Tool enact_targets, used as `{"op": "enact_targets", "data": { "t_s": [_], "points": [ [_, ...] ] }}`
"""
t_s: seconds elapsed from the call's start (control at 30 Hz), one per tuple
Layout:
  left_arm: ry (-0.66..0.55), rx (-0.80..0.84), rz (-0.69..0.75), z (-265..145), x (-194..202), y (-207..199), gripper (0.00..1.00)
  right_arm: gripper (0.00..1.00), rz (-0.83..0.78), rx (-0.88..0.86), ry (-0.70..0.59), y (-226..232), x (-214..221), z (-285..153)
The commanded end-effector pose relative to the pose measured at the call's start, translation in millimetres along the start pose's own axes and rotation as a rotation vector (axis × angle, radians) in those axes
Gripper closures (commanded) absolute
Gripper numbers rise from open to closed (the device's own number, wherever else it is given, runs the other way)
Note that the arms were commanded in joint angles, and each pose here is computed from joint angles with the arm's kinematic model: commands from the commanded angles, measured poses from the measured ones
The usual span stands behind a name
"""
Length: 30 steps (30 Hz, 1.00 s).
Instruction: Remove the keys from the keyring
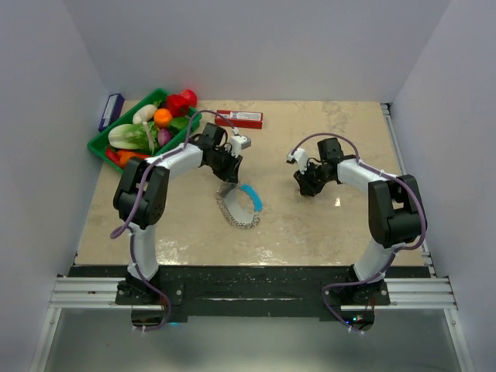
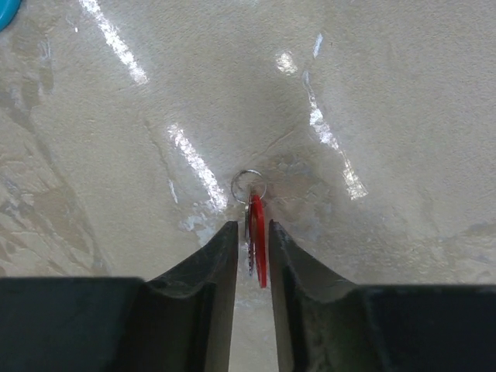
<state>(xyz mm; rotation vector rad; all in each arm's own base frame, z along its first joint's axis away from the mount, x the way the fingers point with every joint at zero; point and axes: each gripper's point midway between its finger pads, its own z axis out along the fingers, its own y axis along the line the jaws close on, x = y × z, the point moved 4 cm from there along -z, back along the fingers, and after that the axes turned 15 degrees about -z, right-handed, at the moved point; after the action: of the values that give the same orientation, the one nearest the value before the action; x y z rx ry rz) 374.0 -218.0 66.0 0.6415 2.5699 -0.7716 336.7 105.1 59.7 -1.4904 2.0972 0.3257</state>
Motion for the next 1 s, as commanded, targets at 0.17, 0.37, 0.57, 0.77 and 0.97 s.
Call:
{"op": "enact_targets", "data": {
  "t_s": [0.17, 0.37, 0.57, 0.77, 0.97],
  "points": [
    [-0.087, 0.004, 0.058, -28, -21, -14, 0.61, 0.46, -0.060, 0.085, -0.041, -13, -22, -25],
    [-0.209, 0.006, 0.129, -73, -49, -37, 0.27, 0.22, -0.075, 0.197, -0.095, -17, -53, -82],
    [-0.341, -0.014, 0.188, -130, -66, -64, 0.01, 0.01, -0.061, 0.414, -0.180, -18, -82, -153],
    [-0.574, -0.152, 0.234, -222, -84, -87, 0.01, 0.01, 0.021, 0.767, -0.240, -18, -96, -247],
    [-0.892, -0.347, 0.181, -331, -75, -83, 0.01, 0.01, 0.138, 1.303, -0.402, 9, -81, -361]
  ]
}}
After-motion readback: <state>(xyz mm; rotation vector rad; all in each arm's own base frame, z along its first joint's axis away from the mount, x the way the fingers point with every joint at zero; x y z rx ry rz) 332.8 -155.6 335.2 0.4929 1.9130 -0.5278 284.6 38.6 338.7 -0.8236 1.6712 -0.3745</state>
